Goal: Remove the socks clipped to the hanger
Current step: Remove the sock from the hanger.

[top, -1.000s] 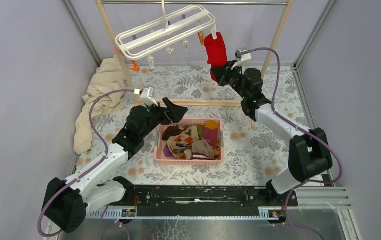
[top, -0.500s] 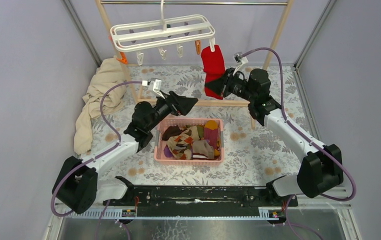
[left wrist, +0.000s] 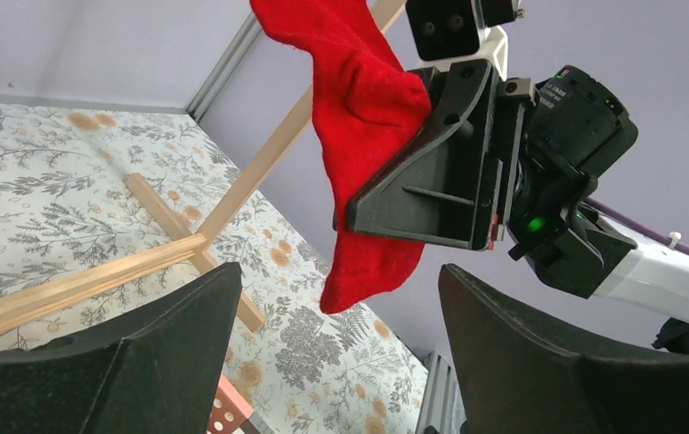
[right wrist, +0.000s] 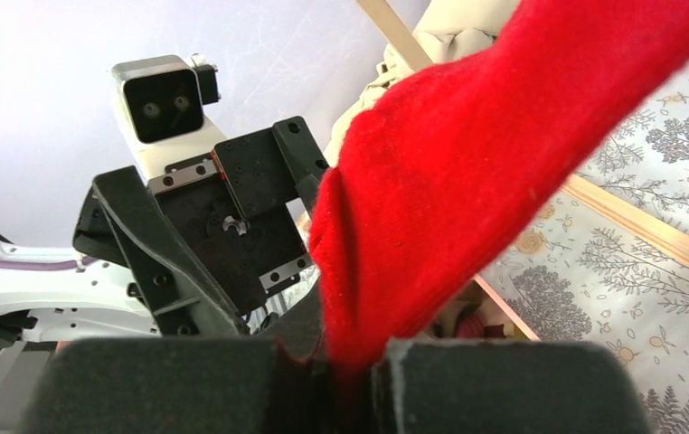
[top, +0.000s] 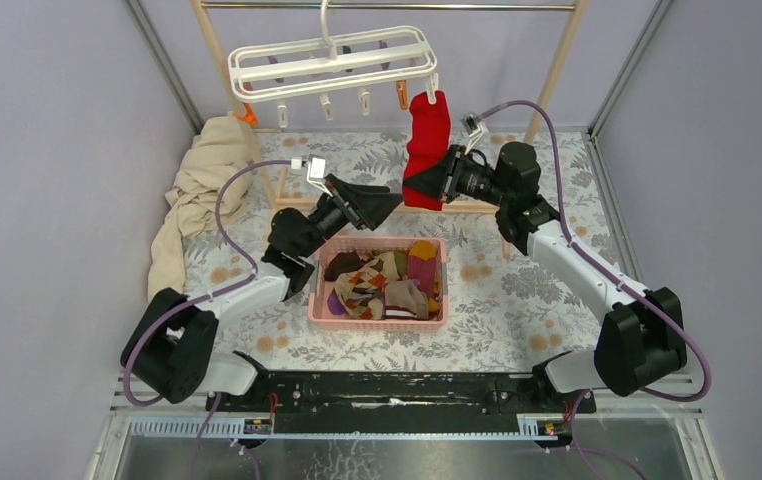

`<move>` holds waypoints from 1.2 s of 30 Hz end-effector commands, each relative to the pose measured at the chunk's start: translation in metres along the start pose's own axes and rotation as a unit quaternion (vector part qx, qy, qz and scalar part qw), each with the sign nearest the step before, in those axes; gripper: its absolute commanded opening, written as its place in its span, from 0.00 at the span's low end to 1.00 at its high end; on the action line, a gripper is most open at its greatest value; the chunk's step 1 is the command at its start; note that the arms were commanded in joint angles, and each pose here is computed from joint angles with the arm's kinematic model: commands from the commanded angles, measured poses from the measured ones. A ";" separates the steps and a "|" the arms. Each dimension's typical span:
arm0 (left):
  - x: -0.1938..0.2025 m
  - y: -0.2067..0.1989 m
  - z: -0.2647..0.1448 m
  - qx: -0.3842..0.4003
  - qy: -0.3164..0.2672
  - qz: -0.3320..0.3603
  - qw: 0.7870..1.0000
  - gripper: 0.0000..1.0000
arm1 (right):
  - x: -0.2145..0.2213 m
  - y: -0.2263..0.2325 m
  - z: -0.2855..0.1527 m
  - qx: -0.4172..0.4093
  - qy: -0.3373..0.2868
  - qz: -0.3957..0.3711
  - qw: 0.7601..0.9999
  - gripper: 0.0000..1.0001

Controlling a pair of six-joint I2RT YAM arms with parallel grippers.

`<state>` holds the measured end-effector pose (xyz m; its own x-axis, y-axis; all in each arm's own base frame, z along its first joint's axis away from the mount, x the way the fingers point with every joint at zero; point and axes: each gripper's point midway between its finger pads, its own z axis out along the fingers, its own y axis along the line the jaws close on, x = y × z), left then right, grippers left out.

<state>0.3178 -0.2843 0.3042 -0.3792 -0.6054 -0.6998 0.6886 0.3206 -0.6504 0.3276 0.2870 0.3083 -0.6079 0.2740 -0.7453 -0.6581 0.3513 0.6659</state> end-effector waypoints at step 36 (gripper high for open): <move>0.003 -0.023 0.021 0.092 0.006 -0.032 0.995 0.11 | -0.005 0.020 0.008 -0.064 -0.017 0.015 0.998 0.16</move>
<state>0.3209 -0.3085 0.3036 -0.4675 -0.5971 -0.6519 0.7176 0.1743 -0.6743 0.3259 0.2977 0.3114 -0.6518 0.3133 -0.6907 -0.6443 0.2517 0.7222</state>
